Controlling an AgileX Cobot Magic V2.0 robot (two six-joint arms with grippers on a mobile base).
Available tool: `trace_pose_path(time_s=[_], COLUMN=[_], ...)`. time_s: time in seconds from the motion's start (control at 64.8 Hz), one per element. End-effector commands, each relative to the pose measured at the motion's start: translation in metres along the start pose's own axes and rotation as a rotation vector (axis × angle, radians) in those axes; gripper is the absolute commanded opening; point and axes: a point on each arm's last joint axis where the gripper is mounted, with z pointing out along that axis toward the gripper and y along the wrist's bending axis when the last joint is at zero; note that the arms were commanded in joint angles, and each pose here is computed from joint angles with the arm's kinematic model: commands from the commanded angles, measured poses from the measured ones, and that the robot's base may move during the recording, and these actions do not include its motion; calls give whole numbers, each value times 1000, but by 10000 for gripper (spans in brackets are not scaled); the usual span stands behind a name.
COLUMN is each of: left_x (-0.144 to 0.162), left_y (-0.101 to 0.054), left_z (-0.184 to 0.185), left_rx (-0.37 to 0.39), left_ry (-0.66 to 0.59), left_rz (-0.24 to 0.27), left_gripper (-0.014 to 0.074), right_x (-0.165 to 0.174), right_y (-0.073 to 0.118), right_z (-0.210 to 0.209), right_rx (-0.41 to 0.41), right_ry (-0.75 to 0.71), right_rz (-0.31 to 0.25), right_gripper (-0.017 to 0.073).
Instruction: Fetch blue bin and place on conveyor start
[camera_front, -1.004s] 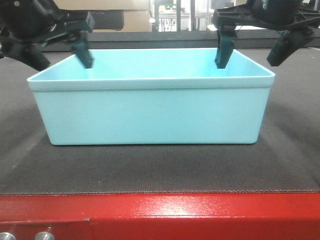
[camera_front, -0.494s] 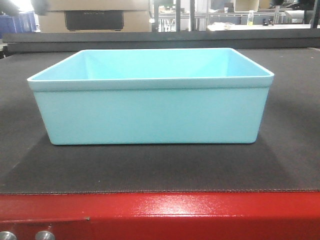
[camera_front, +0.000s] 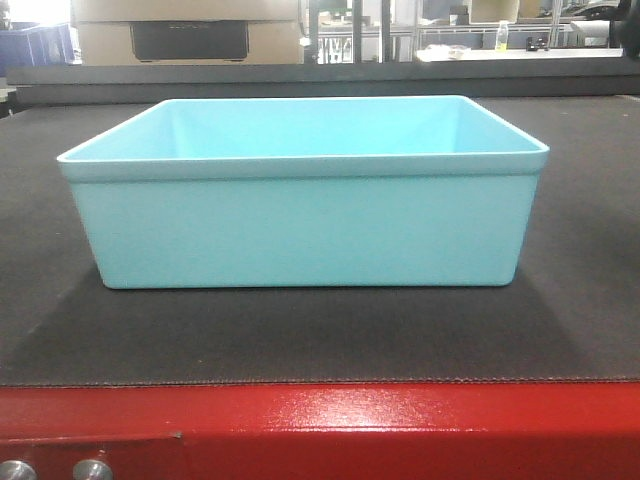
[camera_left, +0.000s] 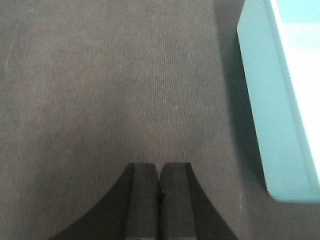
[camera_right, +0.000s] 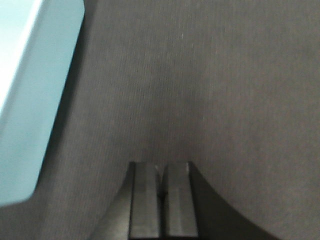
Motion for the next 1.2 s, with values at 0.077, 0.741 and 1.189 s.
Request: trace_pose_path(time_s=[0.077,0.741,1.189], left_x=[30,98,99], left_y=[4,17,18], left_z=[-30,-162,-164], left_rx=[19,34,34], left_ry=[-141,-790,-802], left_rz=[-5,-28,-29], left_gripper=[-111,-111,-111], right_x=[27,83,84], right_y=[-3,-9,-9], right_z=[-23,-146,-149], right_rx=[-9,-20,-21], right_ry=[-208,-846,-867], right_rz=[-25,-31,-30], right_gripper=[-162,-162,-162])
